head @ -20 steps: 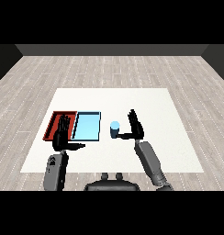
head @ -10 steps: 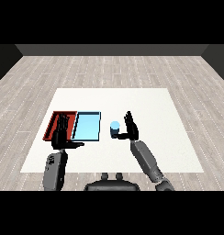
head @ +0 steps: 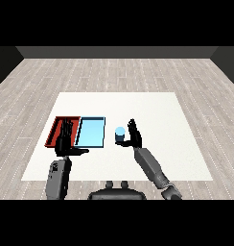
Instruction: Pick the blue can and put it in the blue box
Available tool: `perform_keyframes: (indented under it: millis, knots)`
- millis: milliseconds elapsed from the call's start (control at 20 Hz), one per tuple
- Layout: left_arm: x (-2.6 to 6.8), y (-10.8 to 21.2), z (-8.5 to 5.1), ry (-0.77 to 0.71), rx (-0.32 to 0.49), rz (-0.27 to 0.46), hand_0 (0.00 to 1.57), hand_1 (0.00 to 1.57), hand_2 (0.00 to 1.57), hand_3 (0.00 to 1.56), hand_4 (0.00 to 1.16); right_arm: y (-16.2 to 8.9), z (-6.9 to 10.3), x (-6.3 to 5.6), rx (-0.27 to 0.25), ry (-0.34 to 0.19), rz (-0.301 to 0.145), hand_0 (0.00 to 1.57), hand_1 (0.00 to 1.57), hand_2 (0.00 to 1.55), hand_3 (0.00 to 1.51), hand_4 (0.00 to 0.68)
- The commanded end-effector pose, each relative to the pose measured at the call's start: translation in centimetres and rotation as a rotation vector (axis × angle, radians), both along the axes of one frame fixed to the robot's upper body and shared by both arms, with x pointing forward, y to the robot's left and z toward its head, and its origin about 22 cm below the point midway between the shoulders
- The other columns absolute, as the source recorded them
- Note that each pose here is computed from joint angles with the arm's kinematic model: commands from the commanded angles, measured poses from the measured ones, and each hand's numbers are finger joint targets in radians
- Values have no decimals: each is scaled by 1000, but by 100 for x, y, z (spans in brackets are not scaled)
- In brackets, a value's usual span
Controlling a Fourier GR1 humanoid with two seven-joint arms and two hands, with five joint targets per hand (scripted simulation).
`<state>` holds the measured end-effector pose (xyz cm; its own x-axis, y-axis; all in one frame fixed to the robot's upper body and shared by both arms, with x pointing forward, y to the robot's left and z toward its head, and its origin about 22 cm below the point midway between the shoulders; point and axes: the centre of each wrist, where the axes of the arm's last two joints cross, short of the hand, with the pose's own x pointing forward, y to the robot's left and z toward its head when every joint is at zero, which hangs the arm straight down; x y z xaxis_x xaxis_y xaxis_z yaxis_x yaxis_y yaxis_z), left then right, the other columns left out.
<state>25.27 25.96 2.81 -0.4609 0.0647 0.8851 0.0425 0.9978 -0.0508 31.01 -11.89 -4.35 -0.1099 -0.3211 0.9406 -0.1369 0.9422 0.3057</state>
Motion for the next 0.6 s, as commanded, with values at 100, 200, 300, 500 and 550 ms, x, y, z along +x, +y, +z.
perform_keyframes:
  millis: [100,200,300,500,550]
  knots:
    - [-106,126,111,11,-3,-11,0,0,0,0,0,165,-19,99,8,20,2,0,0,0,0,0]
    - [-177,-51,16,11,-6,-7,0,0,0,0,0,140,-40,159,22,7,16,0,0,0,0,0]
    - [-176,-8,-20,-10,-15,-7,0,0,0,0,0,259,-127,87,-12,24,2,0,0,0,0,0]
    - [-49,-17,110,-2,-27,12,0,0,0,0,0,299,-81,-2,26,62,30,0,0,0,0,0]
    - [-208,253,45,21,-1,26,0,0,0,0,0,339,36,180,2,63,42,0,0,0,0,0]
